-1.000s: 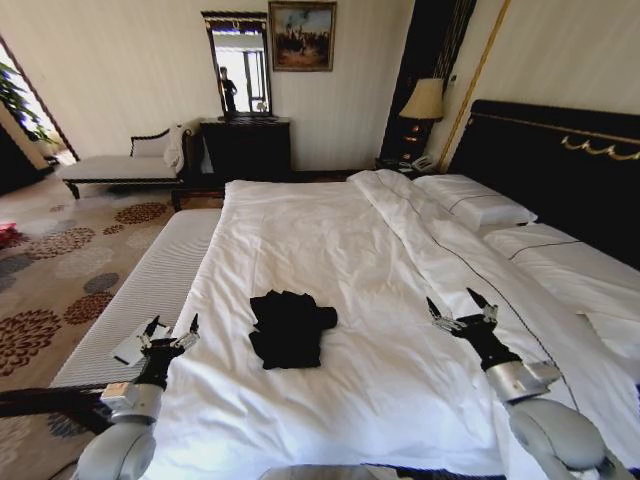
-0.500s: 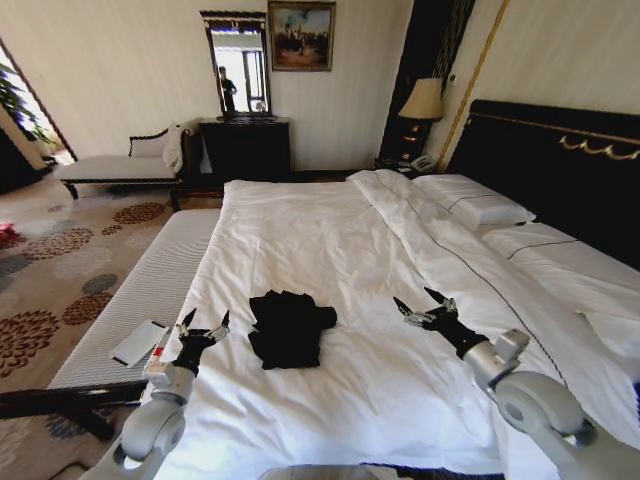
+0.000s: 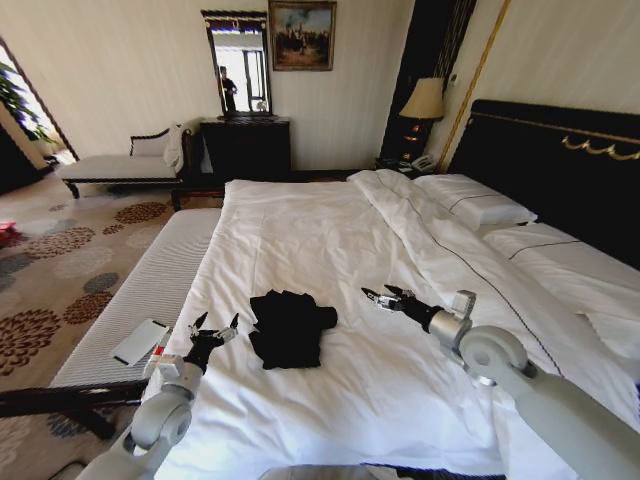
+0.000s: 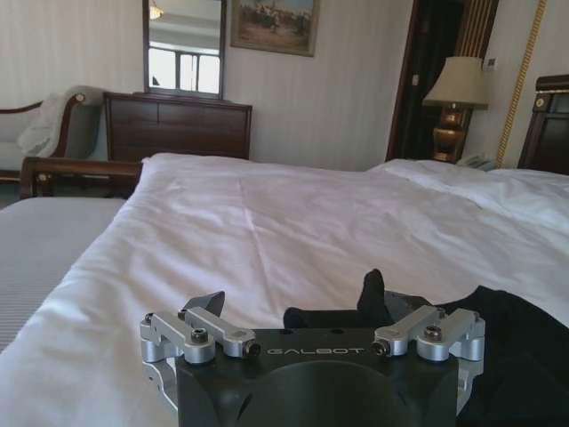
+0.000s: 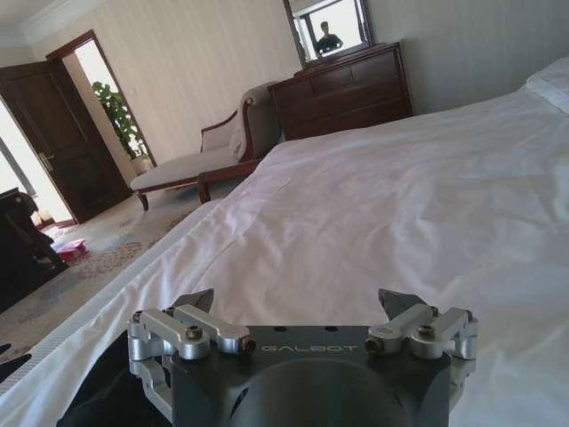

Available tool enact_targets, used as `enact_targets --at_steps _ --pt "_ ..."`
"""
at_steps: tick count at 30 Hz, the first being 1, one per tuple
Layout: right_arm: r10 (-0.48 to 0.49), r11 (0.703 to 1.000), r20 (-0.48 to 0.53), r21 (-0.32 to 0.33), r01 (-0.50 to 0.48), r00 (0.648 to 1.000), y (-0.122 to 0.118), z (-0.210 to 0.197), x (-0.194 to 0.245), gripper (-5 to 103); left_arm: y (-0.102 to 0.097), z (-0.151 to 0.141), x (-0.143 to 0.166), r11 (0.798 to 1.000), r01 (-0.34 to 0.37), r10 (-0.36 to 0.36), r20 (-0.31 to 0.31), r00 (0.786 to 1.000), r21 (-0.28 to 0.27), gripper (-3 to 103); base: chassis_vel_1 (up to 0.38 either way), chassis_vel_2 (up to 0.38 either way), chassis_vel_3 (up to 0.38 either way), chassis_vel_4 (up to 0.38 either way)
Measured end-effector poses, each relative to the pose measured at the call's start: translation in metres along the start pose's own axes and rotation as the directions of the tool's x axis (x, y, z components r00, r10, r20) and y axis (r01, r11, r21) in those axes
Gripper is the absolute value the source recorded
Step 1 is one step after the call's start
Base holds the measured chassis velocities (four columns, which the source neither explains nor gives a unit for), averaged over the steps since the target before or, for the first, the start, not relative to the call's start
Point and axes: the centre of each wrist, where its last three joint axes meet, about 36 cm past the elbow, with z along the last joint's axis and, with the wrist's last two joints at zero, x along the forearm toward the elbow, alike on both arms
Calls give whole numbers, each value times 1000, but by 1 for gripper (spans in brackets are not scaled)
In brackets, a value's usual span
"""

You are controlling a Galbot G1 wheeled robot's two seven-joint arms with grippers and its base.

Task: Fold the clothes on the bed.

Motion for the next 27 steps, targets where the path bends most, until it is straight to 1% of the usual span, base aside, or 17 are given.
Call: enact_targets --at_steps 2,5,7,8,10,12,14,16,19,21,22,23,24,25,27 --pt "5 1000 -5 6 -5 1000 0 3 1 100 -3 -1 -3 1000 -12 12 -12 1000 7 100 0 0 0 0" --pt "21 1000 -12 18 -21 1000 -1 9 8 100 -14 -8 -14 997 -47 51 -62 997 59 100 0 0 0 0" --pt "27 999 -10 21 -27 1000 -2 10 11 100 -18 -10 -17 996 -56 61 -72 996 68 100 0 0 0 0" --pt "33 999 -9 24 -33 999 -3 10 13 100 -21 -10 -20 995 -64 70 -78 994 73 103 0 0 0 0" --pt "42 999 -5 29 -42 999 -4 11 16 100 -26 -10 -26 994 -74 80 -84 993 79 97 0 0 0 0" --pt "44 999 -4 29 -44 999 -4 11 17 100 -27 -10 -27 994 -76 82 -84 993 82 97 0 0 0 0" --pt "51 998 -2 33 -51 999 -5 11 20 100 -30 -10 -33 992 -77 86 -87 992 98 93 0 0 0 0" --pt "62 997 0 39 -62 998 -6 11 23 100 -36 -10 -42 989 -78 90 -90 992 127 87 0 0 0 0" --pt "65 997 1 40 -65 998 -7 11 25 100 -40 -8 -46 987 -79 93 -96 991 142 85 0 0 0 0" --pt "67 997 5 42 -67 998 -6 10 27 100 -45 -1 -50 984 -72 91 -110 990 160 74 0 0 0 0" --pt "67 997 5 42 -67 998 -6 10 27 100 -45 -1 -50 984 -72 91 -110 990 160 74 0 0 0 0" --pt "68 997 7 42 -68 998 -6 9 27 100 -46 1 -51 984 -70 90 -116 989 166 69 0 0 0 0" --pt "69 997 8 42 -69 998 -5 9 28 100 -46 2 -52 983 -69 89 -118 989 167 69 0 0 0 0" --pt "70 997 8 42 -71 997 -5 9 29 100 -47 4 -52 983 -65 86 -123 989 170 64 0 0 0 0" --pt "74 996 10 43 -74 997 -6 9 30 100 -47 6 -54 983 -58 81 -129 988 174 60 0 0 0 0"
